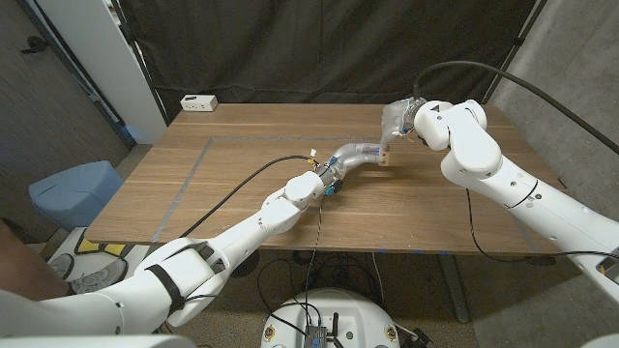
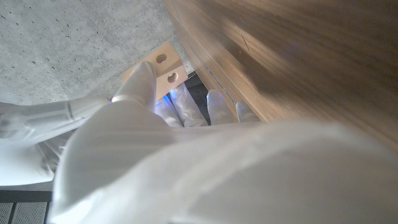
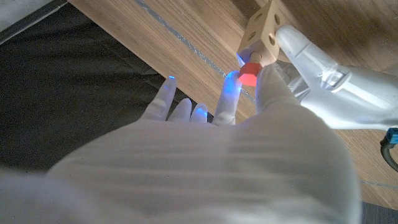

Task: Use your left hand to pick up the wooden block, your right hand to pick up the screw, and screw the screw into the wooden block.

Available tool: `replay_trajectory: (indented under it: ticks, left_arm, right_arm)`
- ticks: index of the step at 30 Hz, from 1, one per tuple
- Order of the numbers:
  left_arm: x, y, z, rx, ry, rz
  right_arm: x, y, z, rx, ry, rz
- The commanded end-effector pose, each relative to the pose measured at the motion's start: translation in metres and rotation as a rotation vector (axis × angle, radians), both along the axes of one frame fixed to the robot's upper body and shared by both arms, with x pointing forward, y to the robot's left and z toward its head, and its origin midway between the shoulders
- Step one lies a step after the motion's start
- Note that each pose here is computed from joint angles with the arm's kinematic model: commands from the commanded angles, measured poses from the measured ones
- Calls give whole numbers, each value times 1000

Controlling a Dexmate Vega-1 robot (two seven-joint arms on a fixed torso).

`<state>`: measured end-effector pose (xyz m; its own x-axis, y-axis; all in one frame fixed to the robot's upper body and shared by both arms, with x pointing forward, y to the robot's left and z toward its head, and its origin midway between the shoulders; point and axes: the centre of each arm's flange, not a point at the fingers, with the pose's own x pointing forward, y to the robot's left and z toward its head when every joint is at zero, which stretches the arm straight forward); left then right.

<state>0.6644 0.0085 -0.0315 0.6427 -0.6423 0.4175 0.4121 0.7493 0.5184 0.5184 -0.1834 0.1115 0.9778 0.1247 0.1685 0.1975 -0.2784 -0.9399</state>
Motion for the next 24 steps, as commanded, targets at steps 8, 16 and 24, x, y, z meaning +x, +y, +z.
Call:
replay_trajectory:
  ticks: [8,16,24]
  left_arm:
    - [0,-2,0,2,3,1]
    - [1,-2,0,2,6,-2]
    - [2,-1,-1,0,9,-5]
  right_arm:
    - [3,-2,-1,5,-14,8]
    - [5,-3,-2,16,-16,4]
    - [4,-4,-2,25,-19,4]
